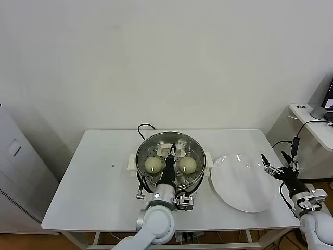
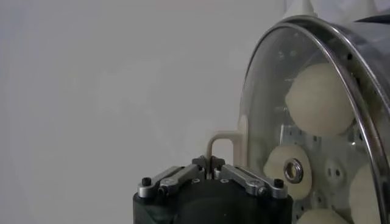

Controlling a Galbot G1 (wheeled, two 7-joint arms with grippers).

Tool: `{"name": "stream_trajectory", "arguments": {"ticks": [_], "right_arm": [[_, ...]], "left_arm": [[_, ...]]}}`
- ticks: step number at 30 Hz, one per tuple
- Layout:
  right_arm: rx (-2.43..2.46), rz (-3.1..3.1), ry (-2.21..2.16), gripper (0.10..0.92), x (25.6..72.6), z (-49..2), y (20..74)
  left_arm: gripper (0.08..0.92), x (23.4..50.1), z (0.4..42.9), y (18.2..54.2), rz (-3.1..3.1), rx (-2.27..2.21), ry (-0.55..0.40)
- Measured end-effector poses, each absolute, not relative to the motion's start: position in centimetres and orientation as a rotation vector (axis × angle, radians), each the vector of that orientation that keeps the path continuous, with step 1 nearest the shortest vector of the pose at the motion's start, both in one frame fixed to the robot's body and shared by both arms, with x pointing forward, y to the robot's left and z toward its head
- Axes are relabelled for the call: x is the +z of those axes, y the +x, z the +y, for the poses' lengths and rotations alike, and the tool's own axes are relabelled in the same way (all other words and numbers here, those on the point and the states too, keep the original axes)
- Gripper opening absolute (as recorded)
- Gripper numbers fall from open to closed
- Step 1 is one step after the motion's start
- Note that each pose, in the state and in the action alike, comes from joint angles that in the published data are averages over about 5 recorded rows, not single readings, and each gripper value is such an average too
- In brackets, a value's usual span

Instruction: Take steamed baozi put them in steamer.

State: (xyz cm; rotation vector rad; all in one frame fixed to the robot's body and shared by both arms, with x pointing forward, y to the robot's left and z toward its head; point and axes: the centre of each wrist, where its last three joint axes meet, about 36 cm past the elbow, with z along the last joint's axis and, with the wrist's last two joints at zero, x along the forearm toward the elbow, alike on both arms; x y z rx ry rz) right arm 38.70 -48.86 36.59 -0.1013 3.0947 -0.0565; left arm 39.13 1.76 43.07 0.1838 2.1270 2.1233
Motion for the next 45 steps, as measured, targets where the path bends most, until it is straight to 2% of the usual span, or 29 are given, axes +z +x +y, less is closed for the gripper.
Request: {"name": "stream_trajectory", "arguments": {"ticks": [12,18,22,29,32,34,38,42,45], "right_arm": [[-0.050,3.094,-0.101,0.823,36.4,-48.7,38.7],[-0.051,3.093,-0.108,0.823,36.5,-48.8,38.7],[-0.048,3.090,-0.109,0.823,36.7,-48.9,38.8],[-0.008,3.097,-0.109,0.823,36.7,-48.4,39.0],[0.014,3.107,-0.095,0.823,36.8,-47.9,39.0],[0.020,3.114,-0.087,0.823,36.9,-47.6,39.1],[0.012,3.126,-0.068,0.823,37.3,-47.2,39.1],[-0.004,3.142,-0.057,0.823,37.6,-47.1,39.0],[-0.009,3.155,-0.056,0.823,37.7,-46.9,38.8]], "left_arm": [[0.127,42.4,1.9,38.7,2.162,2.109,0.174],[0.284,43.2,2.7,37.5,2.212,2.056,0.204],[0.396,44.7,4.2,36.5,2.282,1.970,0.302],[0.604,48.4,9.4,36.5,2.447,1.680,0.601],[0.691,50.1,11.9,37.1,2.546,1.482,0.668],[0.742,51.3,13.5,37.7,2.623,1.335,0.669],[0.813,52.8,17.1,38.9,2.782,1.026,0.601],[0.822,52.8,21.0,40.2,2.932,0.730,0.505],[0.823,51.8,23.8,41.2,3.029,0.558,0.435]]}}
